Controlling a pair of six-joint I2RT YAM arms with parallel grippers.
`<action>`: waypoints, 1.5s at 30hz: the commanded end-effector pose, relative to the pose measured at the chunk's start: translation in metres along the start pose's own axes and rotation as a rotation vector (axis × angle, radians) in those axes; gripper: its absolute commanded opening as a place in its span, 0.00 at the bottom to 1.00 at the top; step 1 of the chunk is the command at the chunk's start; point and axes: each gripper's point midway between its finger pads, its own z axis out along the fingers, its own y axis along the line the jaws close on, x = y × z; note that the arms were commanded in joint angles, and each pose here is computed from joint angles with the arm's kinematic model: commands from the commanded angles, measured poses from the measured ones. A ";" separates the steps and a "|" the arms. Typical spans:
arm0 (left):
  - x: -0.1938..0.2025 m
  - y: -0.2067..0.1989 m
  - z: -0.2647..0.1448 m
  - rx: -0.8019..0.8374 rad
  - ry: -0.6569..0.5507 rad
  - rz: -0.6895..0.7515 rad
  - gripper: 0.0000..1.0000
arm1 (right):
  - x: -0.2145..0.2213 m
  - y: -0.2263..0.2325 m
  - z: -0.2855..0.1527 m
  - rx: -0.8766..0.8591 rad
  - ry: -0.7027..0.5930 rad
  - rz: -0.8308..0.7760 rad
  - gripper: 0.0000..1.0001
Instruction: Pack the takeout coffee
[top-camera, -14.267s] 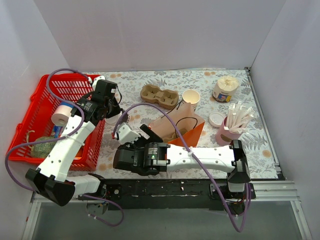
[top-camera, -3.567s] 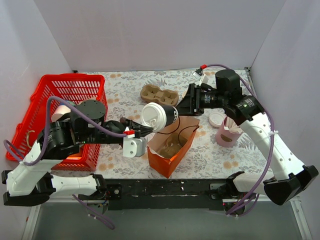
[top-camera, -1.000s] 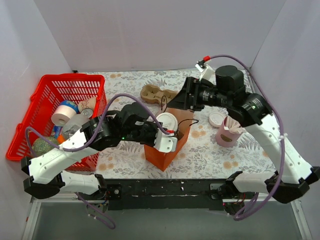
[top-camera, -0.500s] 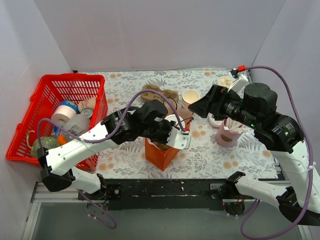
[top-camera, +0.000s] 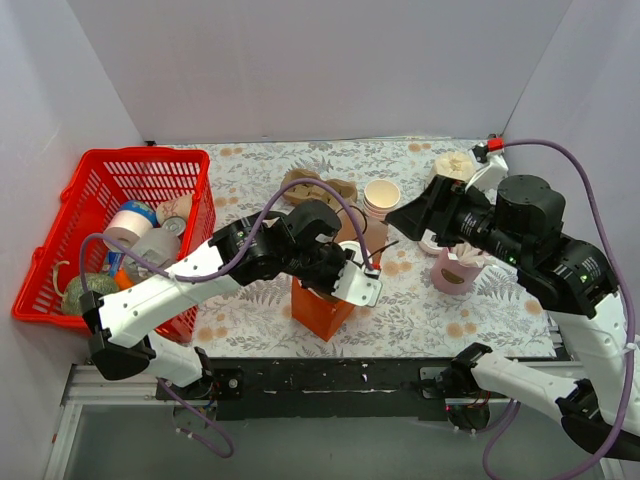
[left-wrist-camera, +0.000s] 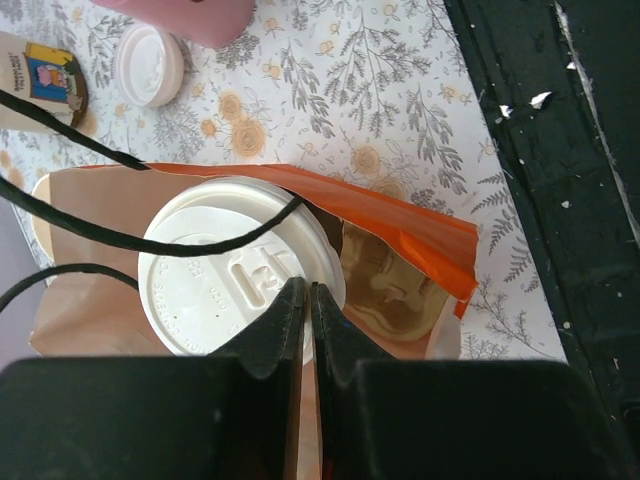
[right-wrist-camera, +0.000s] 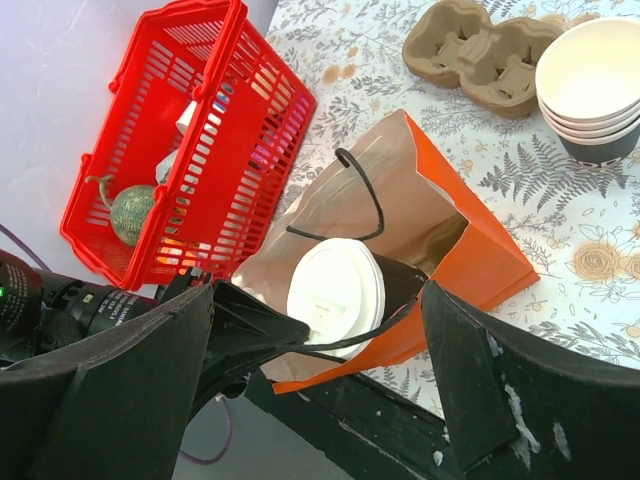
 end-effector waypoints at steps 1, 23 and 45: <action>-0.013 -0.008 -0.014 0.033 -0.051 0.037 0.00 | 0.003 0.005 0.015 -0.036 0.035 -0.053 0.93; -0.008 -0.006 -0.014 0.010 -0.038 0.045 0.00 | 0.014 0.006 0.098 -0.103 0.215 -0.060 0.01; -0.012 0.010 -0.003 -0.046 -0.044 0.016 0.00 | 0.032 0.028 0.120 -0.265 0.281 0.081 0.01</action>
